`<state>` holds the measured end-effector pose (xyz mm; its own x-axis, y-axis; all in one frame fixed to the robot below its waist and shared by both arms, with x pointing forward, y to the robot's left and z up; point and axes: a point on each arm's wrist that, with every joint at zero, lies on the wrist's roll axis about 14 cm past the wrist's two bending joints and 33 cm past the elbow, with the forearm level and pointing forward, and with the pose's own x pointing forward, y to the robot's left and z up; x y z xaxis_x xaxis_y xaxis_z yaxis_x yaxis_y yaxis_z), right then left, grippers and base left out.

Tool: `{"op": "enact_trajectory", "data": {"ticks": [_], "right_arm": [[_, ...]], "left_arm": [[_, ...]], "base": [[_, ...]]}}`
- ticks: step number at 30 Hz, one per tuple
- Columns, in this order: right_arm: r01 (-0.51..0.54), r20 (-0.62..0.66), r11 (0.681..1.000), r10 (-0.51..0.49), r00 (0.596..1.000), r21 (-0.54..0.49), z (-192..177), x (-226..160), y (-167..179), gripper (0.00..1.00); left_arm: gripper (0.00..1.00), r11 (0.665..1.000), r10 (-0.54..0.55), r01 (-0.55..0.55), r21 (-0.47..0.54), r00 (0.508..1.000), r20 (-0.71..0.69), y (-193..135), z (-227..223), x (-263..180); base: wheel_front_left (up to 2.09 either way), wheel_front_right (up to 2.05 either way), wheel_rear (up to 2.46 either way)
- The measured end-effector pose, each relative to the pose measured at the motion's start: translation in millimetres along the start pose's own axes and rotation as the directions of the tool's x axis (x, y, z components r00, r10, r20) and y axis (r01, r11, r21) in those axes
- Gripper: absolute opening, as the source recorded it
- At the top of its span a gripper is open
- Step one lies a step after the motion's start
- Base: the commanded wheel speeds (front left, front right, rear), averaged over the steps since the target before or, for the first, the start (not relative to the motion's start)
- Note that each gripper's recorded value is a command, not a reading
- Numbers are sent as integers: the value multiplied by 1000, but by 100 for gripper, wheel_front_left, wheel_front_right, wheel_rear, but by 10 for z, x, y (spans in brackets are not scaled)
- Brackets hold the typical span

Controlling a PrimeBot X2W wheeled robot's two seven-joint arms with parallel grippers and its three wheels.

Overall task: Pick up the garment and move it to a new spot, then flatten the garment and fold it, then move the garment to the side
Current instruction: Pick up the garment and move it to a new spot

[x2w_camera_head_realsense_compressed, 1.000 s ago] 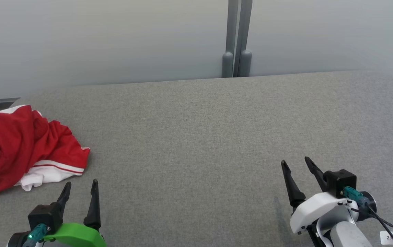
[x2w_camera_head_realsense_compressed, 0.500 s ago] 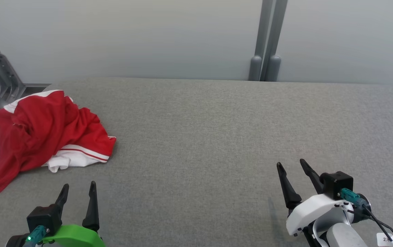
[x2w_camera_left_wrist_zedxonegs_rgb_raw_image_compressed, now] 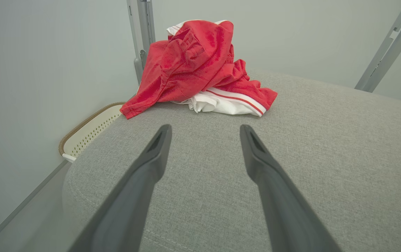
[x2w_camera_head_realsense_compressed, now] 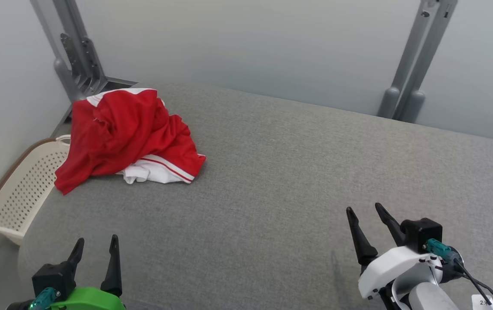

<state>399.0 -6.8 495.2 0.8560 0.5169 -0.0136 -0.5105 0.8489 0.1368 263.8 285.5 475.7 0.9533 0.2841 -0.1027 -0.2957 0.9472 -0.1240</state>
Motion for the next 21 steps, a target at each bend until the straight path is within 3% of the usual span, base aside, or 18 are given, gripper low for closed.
{"op": "enact_trajectory", "data": {"ticks": [12,21], "right_arm": [[-117,-19,993,118,993,35,-81,191,403,100],[-113,-13,993,114,993,37,-86,186,397,100]], "left_arm": [[100,993,119,-119,-15,993,2,369,-6,-296],[100,994,109,-109,-20,994,-13,350,-26,-313]], "base": [[0,0,0],[0,0,0]]}}
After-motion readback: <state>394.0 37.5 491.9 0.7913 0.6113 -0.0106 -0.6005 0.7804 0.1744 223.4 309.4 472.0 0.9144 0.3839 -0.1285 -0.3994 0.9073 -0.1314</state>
